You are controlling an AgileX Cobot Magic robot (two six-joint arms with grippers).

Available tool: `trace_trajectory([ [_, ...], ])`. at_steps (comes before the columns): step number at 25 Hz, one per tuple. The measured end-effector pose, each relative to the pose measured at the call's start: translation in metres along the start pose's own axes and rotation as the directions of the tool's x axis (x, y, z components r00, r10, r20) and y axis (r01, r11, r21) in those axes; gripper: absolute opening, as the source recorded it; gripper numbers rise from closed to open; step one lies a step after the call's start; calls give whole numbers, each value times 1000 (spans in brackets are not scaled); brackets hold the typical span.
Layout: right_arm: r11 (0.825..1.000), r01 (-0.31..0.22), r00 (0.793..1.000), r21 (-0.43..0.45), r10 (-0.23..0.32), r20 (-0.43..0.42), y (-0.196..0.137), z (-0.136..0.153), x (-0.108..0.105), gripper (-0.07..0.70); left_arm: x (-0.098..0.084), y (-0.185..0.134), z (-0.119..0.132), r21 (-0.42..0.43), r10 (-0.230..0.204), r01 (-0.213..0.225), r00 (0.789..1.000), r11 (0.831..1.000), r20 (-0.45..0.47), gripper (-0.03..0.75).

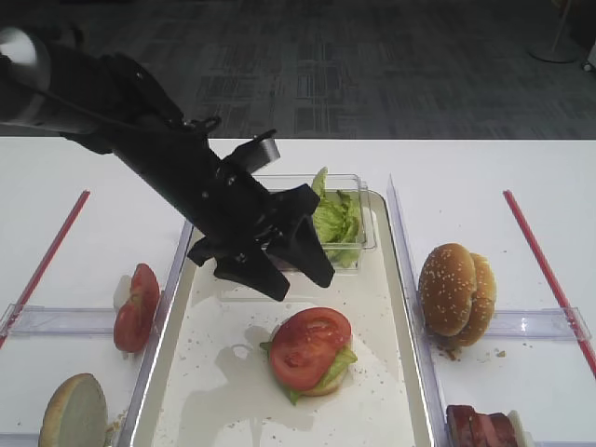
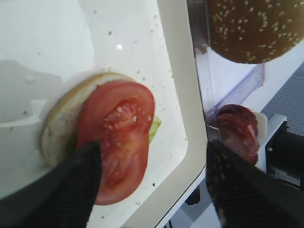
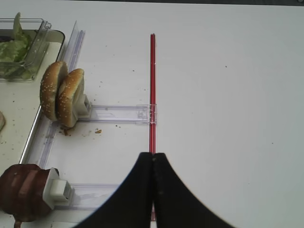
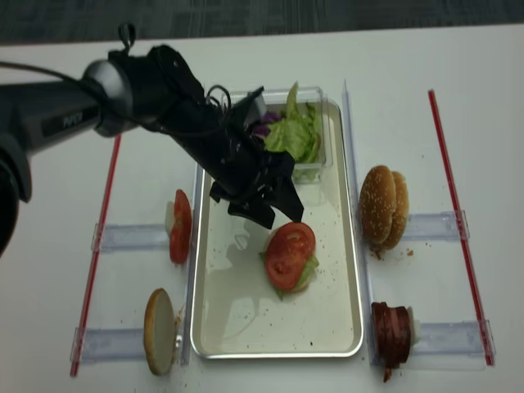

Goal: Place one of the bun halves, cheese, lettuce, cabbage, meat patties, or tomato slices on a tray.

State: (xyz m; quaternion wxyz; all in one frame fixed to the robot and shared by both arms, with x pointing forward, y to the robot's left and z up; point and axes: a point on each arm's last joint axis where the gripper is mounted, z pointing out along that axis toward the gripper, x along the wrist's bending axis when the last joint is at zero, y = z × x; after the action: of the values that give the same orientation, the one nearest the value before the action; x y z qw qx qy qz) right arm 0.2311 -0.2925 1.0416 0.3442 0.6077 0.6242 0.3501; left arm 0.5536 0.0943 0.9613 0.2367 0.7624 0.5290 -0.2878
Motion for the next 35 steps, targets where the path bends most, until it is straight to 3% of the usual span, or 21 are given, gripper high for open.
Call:
trace_trajectory([
  [14, 1000, 0, 1000, 0, 0, 0, 0, 0, 0, 36, -65, -9, -71, -155, 139, -139, 990, 978, -7, 435],
  [19, 1000, 0, 1000, 0, 0, 0, 0, 0, 0, 36, -71, -15, -80, -163, 135, -137, 991, 977, -26, 435],
  [23, 1000, 0, 1000, 0, 0, 0, 0, 0, 0, 36, -59, -16, -81, -130, 105, -125, 983, 984, -148, 435],
  [26, 1000, 0, 1000, 0, 0, 0, 0, 0, 0, 36, -45, -17, -84, -106, 71, -107, 952, 989, -296, 435],
  [29, 1000, 0, 1000, 0, 0, 0, 0, 0, 0, 36, -31, -19, -90, -91, 32, -81, 894, 993, -447, 435],
  [35, 1000, 0, 1000, 0, 0, 0, 0, 0, 0, 36, -15, -22, -100, -66, -2, -49, 785, 997, -620, 435],
])
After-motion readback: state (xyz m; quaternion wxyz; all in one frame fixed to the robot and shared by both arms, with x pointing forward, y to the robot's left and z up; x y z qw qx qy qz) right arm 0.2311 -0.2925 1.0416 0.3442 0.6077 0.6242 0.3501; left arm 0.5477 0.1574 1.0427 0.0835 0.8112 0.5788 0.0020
